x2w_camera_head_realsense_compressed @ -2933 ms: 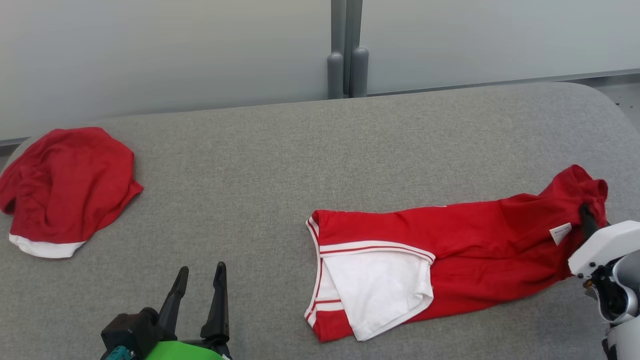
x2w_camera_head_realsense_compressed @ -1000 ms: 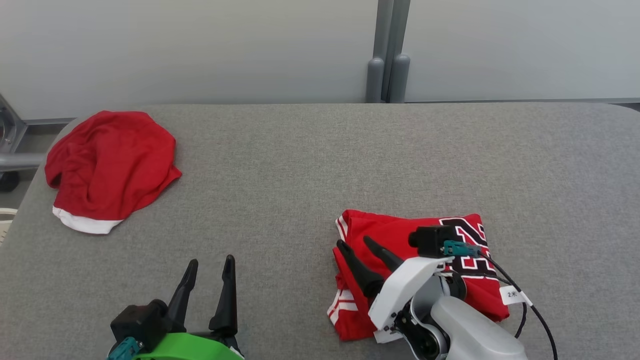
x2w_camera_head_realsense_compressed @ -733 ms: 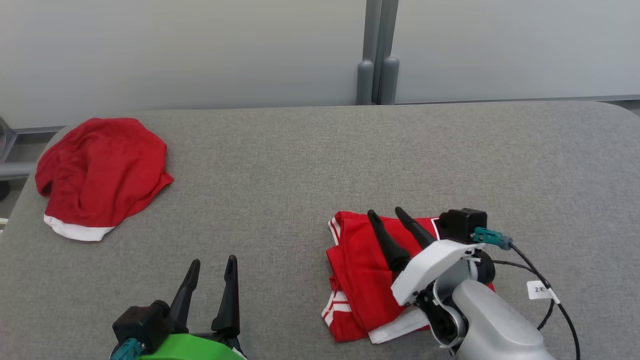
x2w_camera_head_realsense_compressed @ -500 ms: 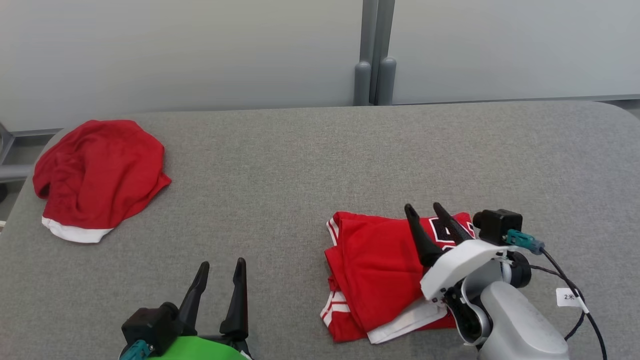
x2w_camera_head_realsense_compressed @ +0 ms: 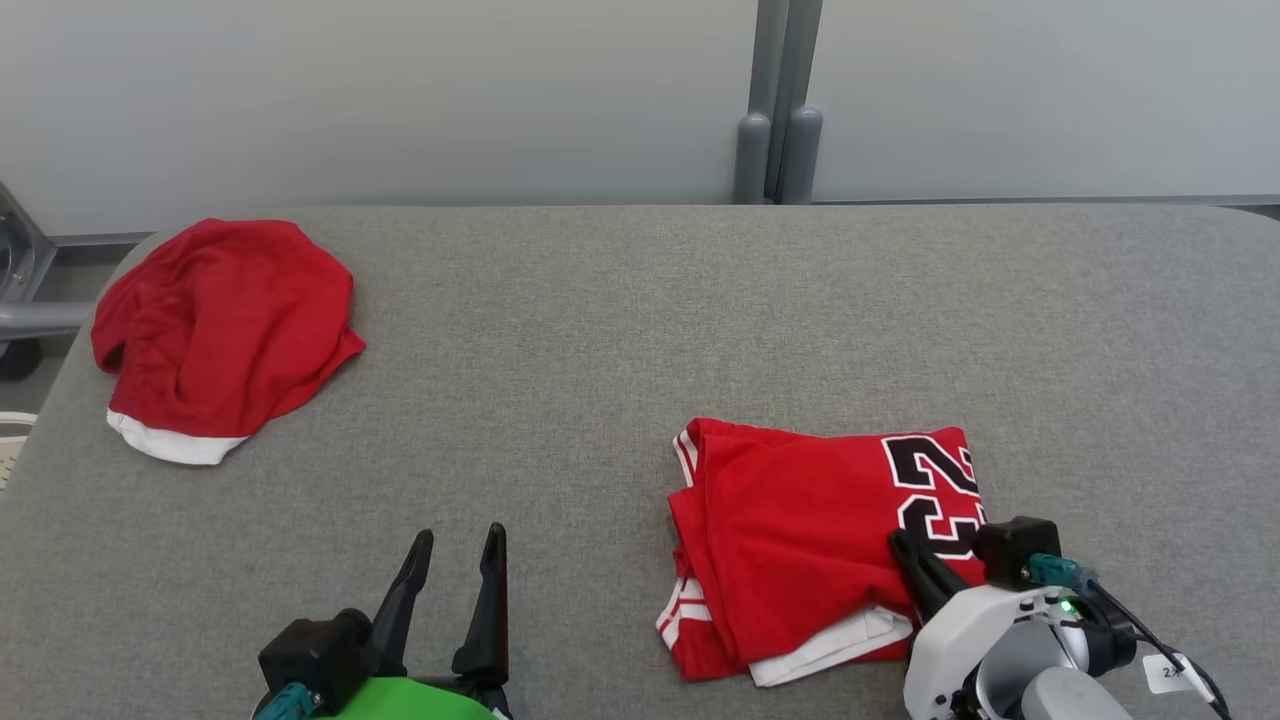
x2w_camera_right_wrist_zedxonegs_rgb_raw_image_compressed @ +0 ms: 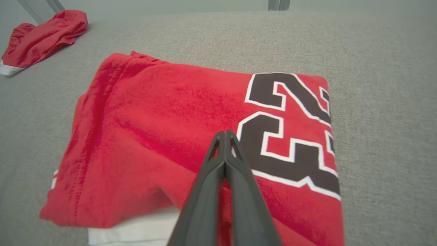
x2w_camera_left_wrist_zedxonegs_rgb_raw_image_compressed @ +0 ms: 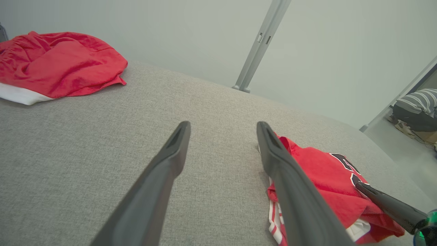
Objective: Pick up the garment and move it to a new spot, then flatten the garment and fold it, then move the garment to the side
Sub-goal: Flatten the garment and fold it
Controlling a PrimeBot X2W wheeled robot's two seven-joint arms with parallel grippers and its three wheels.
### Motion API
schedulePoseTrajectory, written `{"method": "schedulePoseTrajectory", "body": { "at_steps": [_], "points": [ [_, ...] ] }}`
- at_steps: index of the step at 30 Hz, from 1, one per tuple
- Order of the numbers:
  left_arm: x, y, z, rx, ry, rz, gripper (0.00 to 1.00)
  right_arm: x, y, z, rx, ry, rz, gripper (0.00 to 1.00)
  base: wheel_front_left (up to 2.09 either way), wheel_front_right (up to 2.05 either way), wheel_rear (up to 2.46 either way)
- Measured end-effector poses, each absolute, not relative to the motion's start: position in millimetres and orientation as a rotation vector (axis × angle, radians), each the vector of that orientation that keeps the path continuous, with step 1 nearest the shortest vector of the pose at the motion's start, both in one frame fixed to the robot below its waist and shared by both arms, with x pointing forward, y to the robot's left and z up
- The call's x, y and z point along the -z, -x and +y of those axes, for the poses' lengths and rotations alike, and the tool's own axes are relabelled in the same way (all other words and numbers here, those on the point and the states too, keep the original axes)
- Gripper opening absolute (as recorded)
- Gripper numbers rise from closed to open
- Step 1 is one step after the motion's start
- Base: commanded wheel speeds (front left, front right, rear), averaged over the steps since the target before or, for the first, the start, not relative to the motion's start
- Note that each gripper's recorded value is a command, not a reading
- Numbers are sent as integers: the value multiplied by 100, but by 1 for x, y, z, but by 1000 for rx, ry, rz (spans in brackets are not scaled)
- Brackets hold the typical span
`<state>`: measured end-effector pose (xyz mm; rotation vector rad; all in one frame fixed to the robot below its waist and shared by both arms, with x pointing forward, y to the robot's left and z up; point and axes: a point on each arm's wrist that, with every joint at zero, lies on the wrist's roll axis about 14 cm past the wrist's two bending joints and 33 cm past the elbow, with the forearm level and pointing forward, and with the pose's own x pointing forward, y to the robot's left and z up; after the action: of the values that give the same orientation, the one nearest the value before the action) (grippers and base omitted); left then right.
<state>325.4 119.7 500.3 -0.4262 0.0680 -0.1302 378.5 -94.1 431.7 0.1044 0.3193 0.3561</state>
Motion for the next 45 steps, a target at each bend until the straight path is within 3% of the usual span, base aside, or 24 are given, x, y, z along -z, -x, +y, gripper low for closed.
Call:
{"method": "schedulePoseTrajectory", "body": {
  "at_steps": [10,19,33,40,45],
  "points": [
    [-499,-326,117,139,425,74,100,-407,-345,-67,-451,-112,441,0,0,0,0],
    [-498,-325,116,142,420,80,100,-390,-334,-66,-454,-98,492,0,0,0,0],
    [-498,-324,114,148,419,83,100,-444,-362,-79,-395,-180,283,0,0,0,0],
    [-501,-327,108,171,415,78,100,-483,-373,-110,-311,-186,157,0,0,0,0],
    [-503,-329,106,180,405,73,100,-504,-377,-129,-249,-171,86,55,0,0,0]
  ]
}}
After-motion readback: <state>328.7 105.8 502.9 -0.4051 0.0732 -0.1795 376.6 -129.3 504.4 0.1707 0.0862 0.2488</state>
